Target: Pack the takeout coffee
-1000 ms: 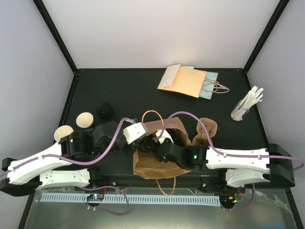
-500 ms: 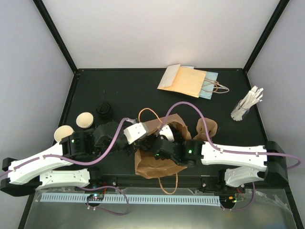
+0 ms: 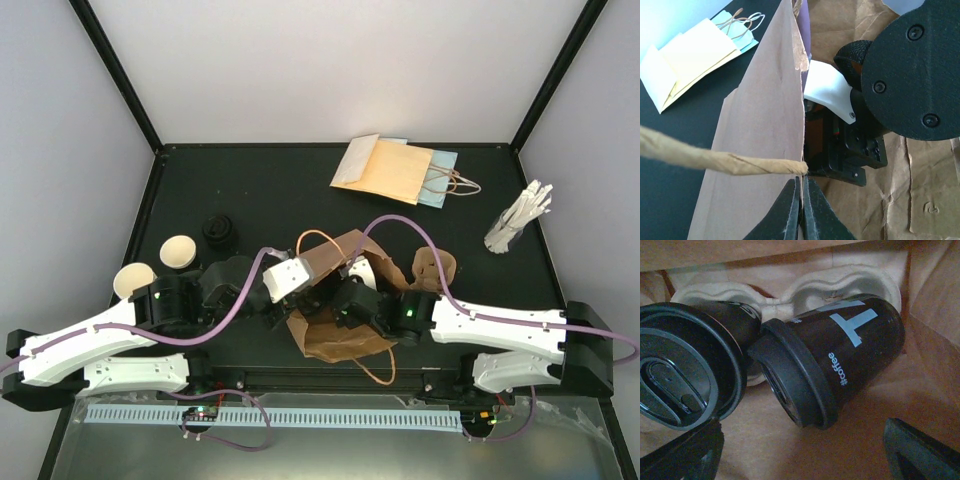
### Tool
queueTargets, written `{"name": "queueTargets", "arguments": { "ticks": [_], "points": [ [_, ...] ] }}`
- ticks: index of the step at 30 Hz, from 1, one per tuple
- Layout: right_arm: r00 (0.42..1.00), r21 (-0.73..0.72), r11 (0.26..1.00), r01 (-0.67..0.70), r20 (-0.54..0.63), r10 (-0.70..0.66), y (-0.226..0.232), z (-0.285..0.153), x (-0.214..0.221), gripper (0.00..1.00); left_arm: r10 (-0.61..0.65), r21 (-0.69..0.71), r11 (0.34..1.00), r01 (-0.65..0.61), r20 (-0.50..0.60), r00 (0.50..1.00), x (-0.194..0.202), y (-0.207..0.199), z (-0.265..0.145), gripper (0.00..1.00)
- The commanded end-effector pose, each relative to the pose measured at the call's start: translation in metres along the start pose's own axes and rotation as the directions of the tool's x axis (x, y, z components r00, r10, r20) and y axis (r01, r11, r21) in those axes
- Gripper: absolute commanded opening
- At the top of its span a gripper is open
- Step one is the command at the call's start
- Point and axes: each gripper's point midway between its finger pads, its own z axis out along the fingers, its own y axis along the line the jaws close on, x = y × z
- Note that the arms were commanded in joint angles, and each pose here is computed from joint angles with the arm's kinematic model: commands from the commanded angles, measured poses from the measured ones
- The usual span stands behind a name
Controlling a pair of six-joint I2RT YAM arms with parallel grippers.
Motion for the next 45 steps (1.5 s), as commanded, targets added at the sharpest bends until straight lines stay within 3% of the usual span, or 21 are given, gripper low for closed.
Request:
{"name": "queueTargets", "arguments": {
  "ticks": [1,8,18,25,31,34,45],
  "points": [
    [0.998,-0.034,0.999,-0.027,0.052,0.029,0.002,0.003,-0.007,0.87,-0.008,0.061,0.998,0.005,0.061,0.998,-0.015,-0.011,-0.003,0.02],
    [0.997,-0.087,0.996,0.024,0.071,-0.017,0.012,0.014,-0.001,0.81,0.008,0.099,0.995,-0.013,0.053,0.999,-0.012,-0.018,-0.002,0.02],
    [0.984,0.015,0.985,0.174,0.017,-0.175,-0.003,0.02,0.023,0.81,0.0,0.093,0.996,-0.001,0.017,1.0,0.002,-0.016,-0.003,0.02],
    [0.965,0.047,0.965,0.259,0.038,-0.261,0.036,0.009,0.06,0.81,-0.015,0.035,0.999,0.014,0.029,0.999,0.007,-0.004,-0.009,0.02],
    [0.933,0.073,0.931,0.357,0.017,-0.359,0.066,0.008,0.083,0.83,0.035,0.075,0.997,-0.033,-0.029,0.999,0.021,-0.011,-0.008,0.01],
    [0.928,0.063,0.927,0.37,0.032,-0.372,0.066,0.005,0.08,0.84,0.058,0.112,0.992,-0.052,-0.052,0.997,0.03,-0.017,-0.008,0.02],
    [0.839,0.059,0.842,0.537,0.064,-0.54,0.05,-0.016,0.065,0.86,0.043,0.016,0.999,-0.042,-0.029,0.999,0.03,0.002,-0.019,0.02]
  ]
}}
